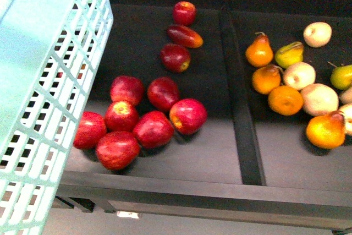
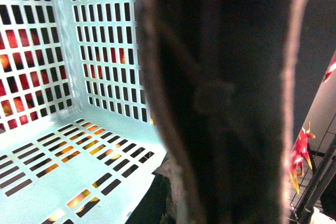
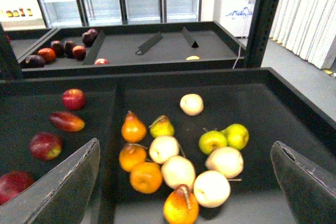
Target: Pick mango and avocado into basket
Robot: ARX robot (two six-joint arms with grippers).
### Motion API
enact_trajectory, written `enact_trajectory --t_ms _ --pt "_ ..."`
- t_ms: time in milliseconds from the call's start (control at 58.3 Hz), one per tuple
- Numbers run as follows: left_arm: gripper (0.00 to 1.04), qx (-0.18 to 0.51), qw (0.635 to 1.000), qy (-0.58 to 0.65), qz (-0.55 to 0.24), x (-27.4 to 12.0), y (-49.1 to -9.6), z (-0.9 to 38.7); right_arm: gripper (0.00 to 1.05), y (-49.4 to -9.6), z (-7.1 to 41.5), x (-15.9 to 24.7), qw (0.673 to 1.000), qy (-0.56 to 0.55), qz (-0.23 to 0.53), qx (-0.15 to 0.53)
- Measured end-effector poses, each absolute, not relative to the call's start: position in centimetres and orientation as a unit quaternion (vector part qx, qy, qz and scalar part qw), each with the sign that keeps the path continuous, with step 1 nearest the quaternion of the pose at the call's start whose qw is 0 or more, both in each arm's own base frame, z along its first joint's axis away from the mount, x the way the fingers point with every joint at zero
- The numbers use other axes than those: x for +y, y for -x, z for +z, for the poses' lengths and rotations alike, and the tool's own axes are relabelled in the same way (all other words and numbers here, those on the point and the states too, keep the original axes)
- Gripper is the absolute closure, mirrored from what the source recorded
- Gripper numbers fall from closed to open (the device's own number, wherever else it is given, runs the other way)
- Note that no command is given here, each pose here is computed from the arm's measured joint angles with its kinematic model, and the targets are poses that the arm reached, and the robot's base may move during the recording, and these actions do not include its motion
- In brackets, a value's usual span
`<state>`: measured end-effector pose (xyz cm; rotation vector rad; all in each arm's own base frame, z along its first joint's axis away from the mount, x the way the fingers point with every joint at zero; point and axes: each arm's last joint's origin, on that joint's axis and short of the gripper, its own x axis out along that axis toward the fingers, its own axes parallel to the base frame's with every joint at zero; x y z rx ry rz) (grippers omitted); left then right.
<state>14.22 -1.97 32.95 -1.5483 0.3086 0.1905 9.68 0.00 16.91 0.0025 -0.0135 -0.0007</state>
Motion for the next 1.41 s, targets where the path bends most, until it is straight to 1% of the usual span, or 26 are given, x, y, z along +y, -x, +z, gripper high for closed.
enact_trajectory --t_ms 1098,1407 --pt "1.01 0.139 0.701 0.694 0.087 -1.96 -14.25 32.92 0.09 -9.68 16.91 -0.01 1.0 -0.001 -0.001 -0.007" --pt "1.01 0.126 0.707 0.689 0.096 -1.8 -14.21 32.98 0.09 -9.68 16.89 0.01 1.0 -0.001 0.004 -0.006"
